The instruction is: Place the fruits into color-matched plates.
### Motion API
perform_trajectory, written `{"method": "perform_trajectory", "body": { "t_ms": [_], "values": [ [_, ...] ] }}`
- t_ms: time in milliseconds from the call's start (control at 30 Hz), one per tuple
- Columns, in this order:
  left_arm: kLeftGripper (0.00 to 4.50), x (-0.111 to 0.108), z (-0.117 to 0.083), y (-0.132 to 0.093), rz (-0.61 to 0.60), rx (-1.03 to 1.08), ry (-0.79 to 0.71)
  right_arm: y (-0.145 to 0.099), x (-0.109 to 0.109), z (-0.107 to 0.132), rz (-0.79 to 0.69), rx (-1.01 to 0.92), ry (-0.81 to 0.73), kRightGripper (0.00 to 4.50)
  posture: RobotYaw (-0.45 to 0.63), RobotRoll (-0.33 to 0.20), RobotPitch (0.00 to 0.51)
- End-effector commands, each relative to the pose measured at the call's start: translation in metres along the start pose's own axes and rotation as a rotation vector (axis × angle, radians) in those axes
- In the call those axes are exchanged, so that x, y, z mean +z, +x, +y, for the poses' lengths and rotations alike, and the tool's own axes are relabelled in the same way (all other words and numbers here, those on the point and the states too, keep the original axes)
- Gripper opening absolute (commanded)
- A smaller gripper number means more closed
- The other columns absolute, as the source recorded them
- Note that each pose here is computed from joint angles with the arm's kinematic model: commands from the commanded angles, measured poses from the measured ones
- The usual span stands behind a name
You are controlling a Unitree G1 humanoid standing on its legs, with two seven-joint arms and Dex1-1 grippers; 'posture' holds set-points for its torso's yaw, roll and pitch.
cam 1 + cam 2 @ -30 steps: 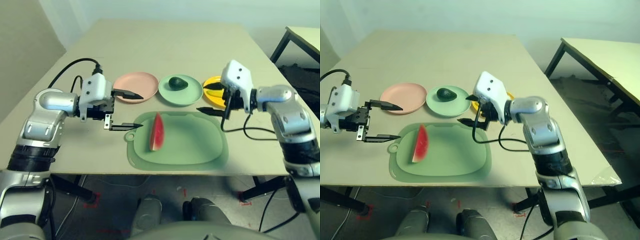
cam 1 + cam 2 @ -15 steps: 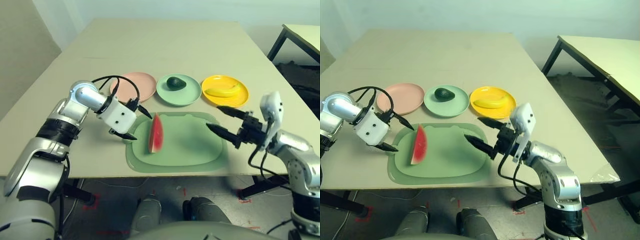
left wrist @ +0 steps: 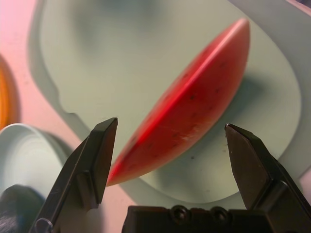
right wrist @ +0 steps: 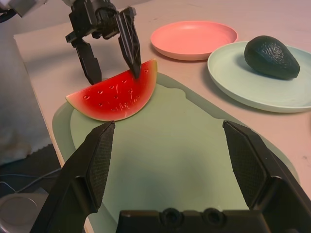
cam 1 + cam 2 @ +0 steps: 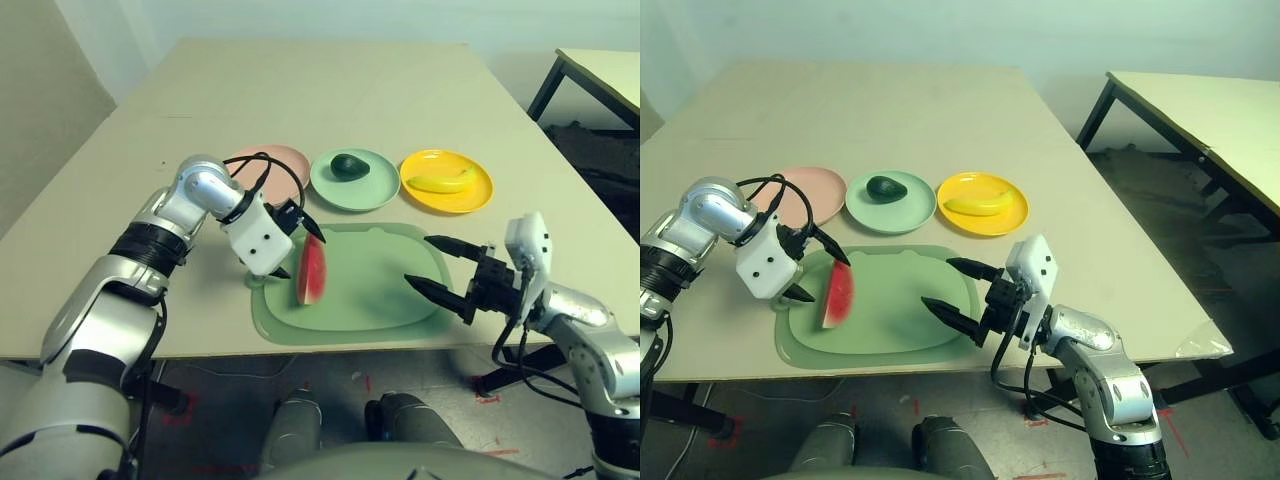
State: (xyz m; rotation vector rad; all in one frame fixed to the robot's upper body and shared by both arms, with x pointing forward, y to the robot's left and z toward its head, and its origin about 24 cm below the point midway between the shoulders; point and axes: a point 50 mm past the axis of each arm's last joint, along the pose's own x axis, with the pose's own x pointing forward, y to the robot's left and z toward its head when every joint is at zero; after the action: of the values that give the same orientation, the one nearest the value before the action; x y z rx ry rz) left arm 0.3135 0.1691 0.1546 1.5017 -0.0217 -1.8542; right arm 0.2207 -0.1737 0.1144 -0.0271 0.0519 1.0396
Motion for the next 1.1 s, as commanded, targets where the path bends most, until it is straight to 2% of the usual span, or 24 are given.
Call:
{"method": "perform_trajectory", "body": {
  "t_ms": [33,133,233,500,600,767,900,1033,1100],
  "values": [
    [4.50,-0.005,-0.002,0.016,0.014,-0.026,-0.017,0.000,-0.005,0.000,0.010,0.011,0.003,4.47,0.04,0.000,0.043],
    [4.50,-0.011,-0.004,0.027,0.047,-0.024,-0.034,-0.002,-0.008,0.004,0.017,0.041,-0.008,4.47,0.03,0.000,0.043],
    [4.50,-0.015,-0.002,0.035,0.065,0.007,-0.051,-0.006,-0.012,0.010,0.040,0.135,-0.083,4.47,0.02,0.000,0.047],
    [4.50,-0.018,0.002,0.047,0.088,0.030,-0.076,-0.012,-0.021,0.014,0.119,0.281,-0.152,4.47,0.02,0.000,0.052],
    [3.88,-0.018,0.004,0.049,0.089,0.035,-0.084,-0.011,-0.023,0.014,0.115,0.281,-0.140,4.50,0.02,0.000,0.054],
    [2.14,-0.016,0.002,0.051,0.076,0.028,-0.099,-0.009,-0.024,0.018,0.115,0.291,-0.133,4.50,0.02,0.000,0.054],
    [1.17,-0.016,0.000,0.052,0.074,0.017,-0.111,-0.008,-0.022,0.017,0.114,0.281,-0.133,4.50,0.03,0.000,0.050],
    [0.02,-0.016,-0.001,0.051,0.076,0.013,-0.120,-0.006,-0.021,0.016,0.109,0.272,-0.132,4.50,0.03,0.000,0.049],
    [0.02,-0.016,-0.001,0.051,0.076,0.012,-0.123,-0.005,-0.021,0.016,0.108,0.271,-0.132,4.50,0.03,0.000,0.049]
  ]
}}
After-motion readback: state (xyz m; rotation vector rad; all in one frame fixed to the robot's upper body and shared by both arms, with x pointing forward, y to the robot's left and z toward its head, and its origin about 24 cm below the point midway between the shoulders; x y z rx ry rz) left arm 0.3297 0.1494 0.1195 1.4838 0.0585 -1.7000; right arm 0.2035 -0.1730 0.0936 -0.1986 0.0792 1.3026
